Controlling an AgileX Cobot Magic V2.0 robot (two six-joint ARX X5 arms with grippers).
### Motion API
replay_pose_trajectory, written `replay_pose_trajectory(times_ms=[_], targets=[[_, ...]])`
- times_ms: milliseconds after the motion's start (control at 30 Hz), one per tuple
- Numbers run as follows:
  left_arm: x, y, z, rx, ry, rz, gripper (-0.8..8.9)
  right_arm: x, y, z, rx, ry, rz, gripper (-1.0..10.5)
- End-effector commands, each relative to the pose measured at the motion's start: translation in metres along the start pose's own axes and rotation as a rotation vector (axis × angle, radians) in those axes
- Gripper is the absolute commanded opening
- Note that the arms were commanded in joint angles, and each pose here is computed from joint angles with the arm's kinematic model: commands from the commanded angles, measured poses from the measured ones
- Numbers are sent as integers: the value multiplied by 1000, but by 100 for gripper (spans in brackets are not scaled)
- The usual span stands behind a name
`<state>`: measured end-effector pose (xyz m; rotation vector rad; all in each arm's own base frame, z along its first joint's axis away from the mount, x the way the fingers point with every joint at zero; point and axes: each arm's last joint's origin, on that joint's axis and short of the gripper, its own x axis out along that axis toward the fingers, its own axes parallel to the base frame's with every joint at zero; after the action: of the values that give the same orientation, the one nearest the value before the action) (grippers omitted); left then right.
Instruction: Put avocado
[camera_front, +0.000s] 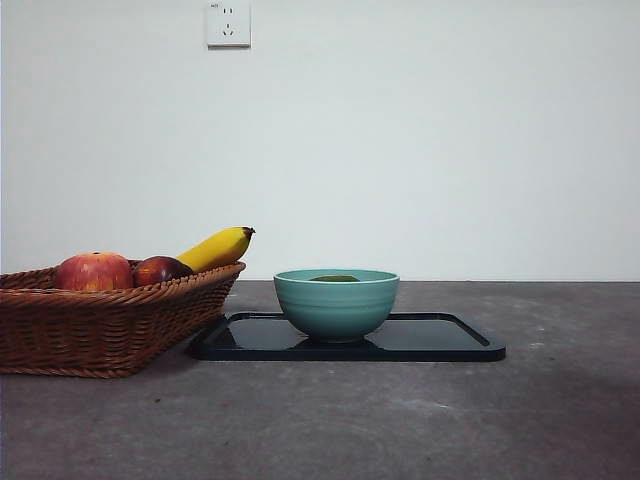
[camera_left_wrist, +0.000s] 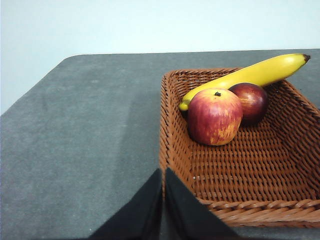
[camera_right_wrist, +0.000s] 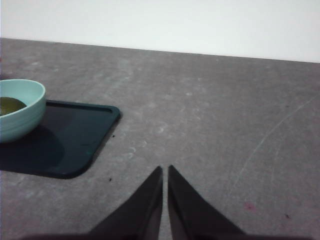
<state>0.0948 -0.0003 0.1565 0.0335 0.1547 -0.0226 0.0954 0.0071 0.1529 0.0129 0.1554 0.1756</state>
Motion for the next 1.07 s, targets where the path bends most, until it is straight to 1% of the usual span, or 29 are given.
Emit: replay_pose_trajectory(times_ms=[33, 267, 1067], targets=[[2, 0, -7, -4, 26, 3, 7, 0, -1, -3, 17, 14, -20, 10], [2, 0, -7, -4, 25, 3, 7, 0, -1, 0, 14, -11, -18, 10], [2, 0, -7, -4, 26, 3, 7, 0, -1, 0, 14, -12, -18, 10]])
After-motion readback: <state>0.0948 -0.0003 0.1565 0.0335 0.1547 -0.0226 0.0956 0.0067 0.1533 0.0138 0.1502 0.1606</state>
